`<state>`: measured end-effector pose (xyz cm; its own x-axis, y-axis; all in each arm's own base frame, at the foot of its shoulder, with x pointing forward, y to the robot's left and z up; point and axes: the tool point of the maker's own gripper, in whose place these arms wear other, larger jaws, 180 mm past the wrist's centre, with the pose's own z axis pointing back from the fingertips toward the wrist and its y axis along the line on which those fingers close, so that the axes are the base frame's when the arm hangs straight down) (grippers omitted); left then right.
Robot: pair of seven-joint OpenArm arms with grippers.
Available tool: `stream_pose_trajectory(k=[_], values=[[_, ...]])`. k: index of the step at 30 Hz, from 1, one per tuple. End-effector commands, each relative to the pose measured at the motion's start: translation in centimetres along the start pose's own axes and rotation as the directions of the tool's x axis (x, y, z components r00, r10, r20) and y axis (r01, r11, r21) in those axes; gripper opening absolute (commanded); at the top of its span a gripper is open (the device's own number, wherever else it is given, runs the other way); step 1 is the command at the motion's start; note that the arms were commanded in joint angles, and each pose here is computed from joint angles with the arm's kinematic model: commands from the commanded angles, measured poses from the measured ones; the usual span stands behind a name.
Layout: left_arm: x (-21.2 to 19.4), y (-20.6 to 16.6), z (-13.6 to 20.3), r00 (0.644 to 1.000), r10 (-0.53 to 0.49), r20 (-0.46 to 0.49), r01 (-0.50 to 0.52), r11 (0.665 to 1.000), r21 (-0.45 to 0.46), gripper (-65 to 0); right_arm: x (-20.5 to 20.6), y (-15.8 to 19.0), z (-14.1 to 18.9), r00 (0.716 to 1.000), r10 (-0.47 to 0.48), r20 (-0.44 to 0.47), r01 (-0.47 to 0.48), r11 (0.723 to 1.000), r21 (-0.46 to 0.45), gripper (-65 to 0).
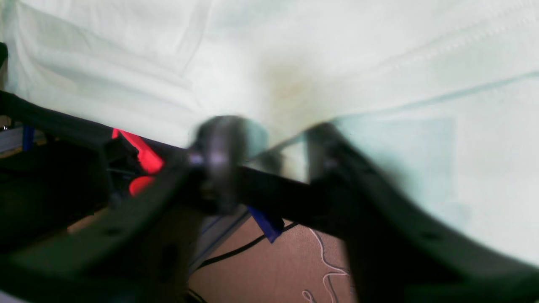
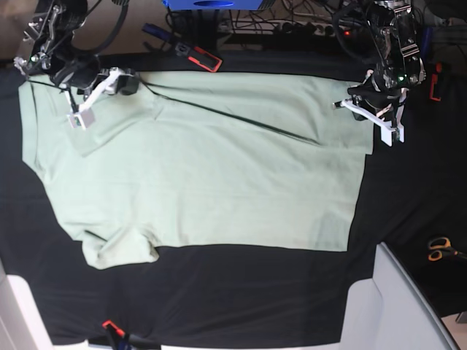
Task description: Fold the T-shirt properly
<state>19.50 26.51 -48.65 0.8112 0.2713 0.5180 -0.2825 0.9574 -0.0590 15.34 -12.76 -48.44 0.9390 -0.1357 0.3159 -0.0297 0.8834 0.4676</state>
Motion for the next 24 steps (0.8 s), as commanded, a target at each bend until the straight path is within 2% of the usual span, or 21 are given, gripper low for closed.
stream_pose_trajectory(k=[1, 3, 5, 11, 16, 24], values=[[-0.4, 0.9, 0.2, 1.0, -0.013, -0.022, 0.014, 0.999, 0.032, -65.0, 1.3, 0.5, 0.1, 0.999, 0.026, 0.032, -0.026, 1.0, 0.012, -50.3], [-0.5, 1.0, 0.2, 1.0, -0.013, -0.025, 0.014, 0.999, 0.034, -65.0, 1.4, 0.5, 0.1, 0.999, 0.026, 0.031, -0.026, 1.0, 0.012, -57.3], [-0.5, 1.0, 0.2, 1.0, -0.013, -0.025, 0.014, 0.999, 0.034, -65.0, 1.5, 0.4, 0.1, 0.999, 0.029, 0.033, -0.03, 0.999, 0.012, -59.1], [-0.3, 1.4, 0.2, 1.0, -0.021, -0.024, 0.022, 0.999, 0.04, -65.0, 2.8, 0.7, 0.1, 0.998, 0.043, 0.054, -0.044, 0.999, 0.015, -59.3], [-0.2, 1.5, 0.3, 0.999, -0.023, -0.023, 0.024, 0.999, 0.042, -65.0, 3.8, 0.7, 0.1, 0.998, 0.064, 0.029, -0.064, 0.998, 0.015, -59.5], [-0.1, 1.5, 0.3, 1.0, -0.023, -0.022, 0.024, 0.999, 0.042, -65.0, 6.2, 1.1, 0.0, 0.994, 0.085, 0.066, -0.087, 0.996, 0.018, -59.5]])
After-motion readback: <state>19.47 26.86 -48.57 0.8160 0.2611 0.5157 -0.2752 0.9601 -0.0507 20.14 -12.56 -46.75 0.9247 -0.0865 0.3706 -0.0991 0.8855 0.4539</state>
